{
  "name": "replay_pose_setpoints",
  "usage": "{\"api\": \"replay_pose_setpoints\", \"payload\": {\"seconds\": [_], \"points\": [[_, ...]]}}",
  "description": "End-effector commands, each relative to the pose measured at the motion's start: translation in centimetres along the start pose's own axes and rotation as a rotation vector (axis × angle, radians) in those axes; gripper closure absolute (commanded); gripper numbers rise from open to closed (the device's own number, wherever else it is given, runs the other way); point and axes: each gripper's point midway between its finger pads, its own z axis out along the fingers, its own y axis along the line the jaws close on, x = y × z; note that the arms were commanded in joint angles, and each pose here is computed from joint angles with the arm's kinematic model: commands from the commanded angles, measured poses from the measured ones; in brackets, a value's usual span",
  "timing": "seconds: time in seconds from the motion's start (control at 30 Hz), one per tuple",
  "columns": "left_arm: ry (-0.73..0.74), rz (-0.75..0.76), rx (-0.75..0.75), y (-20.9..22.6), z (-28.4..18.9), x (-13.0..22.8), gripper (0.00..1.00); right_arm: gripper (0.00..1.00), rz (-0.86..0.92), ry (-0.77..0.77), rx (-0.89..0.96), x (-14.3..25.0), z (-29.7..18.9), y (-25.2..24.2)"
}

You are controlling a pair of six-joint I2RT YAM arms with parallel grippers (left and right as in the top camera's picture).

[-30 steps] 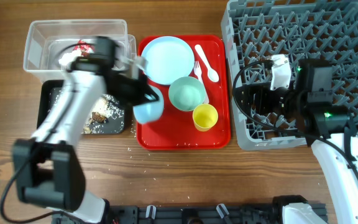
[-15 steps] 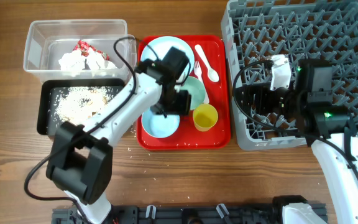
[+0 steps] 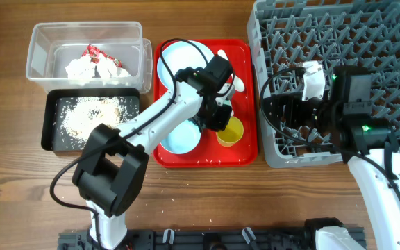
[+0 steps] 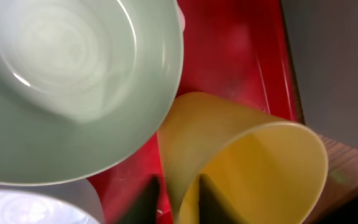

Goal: Sort waste into correct bins and load items into the dishwasher rack
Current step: 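Grasp the yellow cup with the right gripper and place it in the rack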

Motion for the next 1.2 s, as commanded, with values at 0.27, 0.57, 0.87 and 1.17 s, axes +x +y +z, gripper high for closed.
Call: {"api": "replay_pose_setpoints", "payload": {"seconds": [0.27,0.57,0.87,1.17], "points": [[-0.135,-0.189,1.161,-1.5,-18.9,-4.2,0.96,0.00,-0.084,-0.118,-0.534,-3.5,-2.8,9.1],[-0.111,-0.122,1.274,-3.3,-20.5,-3.5,0.96,0.04,-0.200,-0.189,-0.825,-6.5,-2.3,11.2],[-0.109,-0.100,1.274,-3.9,-20.4,-3.4,0.96,0.43,-0.237,-0.149,-0.924,-5.9,-1.4,13.2],[-0.185,-0.155,1.113,-0.9,-18.5,-4.7,0.50,0.60,0.068,-0.207,-0.660,-8.1,-1.9,4.1]]}}
